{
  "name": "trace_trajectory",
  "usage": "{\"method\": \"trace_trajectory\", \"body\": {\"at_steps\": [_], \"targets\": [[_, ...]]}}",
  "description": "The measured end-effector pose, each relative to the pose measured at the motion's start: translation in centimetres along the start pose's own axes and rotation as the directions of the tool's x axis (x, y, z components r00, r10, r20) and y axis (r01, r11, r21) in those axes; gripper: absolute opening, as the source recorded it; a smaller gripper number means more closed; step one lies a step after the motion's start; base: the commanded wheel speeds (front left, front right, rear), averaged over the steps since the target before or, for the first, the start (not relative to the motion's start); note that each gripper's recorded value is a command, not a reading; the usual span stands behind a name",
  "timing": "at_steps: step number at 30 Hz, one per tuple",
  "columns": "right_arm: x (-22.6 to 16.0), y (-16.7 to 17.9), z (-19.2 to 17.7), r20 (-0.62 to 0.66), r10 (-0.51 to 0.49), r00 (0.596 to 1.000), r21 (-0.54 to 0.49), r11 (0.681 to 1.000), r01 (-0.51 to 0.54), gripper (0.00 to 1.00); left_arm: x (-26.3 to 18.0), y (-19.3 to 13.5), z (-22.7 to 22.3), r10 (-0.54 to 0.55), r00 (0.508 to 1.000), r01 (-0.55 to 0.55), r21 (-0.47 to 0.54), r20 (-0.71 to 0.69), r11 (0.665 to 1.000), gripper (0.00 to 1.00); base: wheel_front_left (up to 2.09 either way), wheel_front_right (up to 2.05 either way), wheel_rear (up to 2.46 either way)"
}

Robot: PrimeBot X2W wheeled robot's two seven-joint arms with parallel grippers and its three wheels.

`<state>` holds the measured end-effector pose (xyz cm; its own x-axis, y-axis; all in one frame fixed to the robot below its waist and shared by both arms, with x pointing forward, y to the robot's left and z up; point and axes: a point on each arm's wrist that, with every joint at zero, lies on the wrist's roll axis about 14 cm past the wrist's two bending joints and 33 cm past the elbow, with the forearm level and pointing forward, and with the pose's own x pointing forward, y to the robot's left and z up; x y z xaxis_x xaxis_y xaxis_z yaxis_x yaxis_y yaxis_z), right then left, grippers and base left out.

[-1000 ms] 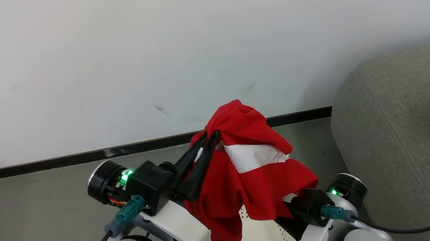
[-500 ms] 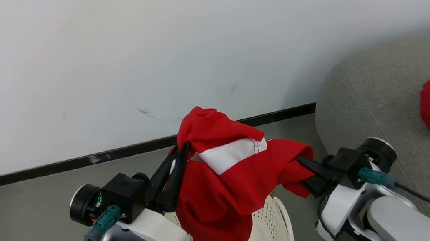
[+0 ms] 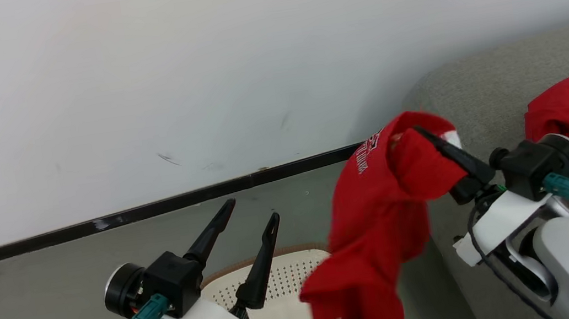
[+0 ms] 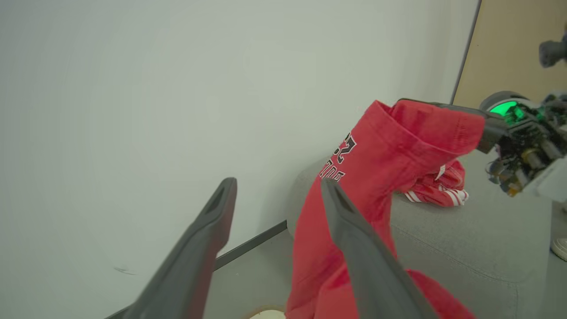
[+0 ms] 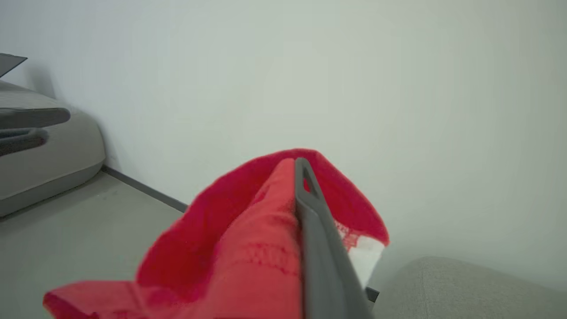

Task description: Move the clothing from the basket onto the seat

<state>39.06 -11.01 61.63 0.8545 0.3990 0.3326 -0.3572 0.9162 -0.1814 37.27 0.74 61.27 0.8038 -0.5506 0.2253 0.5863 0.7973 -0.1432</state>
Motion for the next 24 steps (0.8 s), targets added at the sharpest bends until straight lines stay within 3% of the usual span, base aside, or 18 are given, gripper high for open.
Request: {"method": "trace_trajectory", "body": {"at_steps": [11, 24], "targets": [[-3.5, -7.2, 1.8, 0.028, -0.199, 0.98, -0.101, 0.975, 0.2, 0.0, -0.1, -3.2, -1.4, -0.11, 0.994, 0.11, -0.028, -0.01, 0.994, 1.0, 0.0, 0.0, 0.0], [-8.3, -10.6, 2.6, 0.025, -0.34, 0.94, -0.158, 0.927, 0.34, 0.0, 0.0, -7.4, -2.5, -0.244, 0.969, 0.242, -0.059, -0.024, 0.968, 1.0, 0.0, 0.0, 0.0]]}}
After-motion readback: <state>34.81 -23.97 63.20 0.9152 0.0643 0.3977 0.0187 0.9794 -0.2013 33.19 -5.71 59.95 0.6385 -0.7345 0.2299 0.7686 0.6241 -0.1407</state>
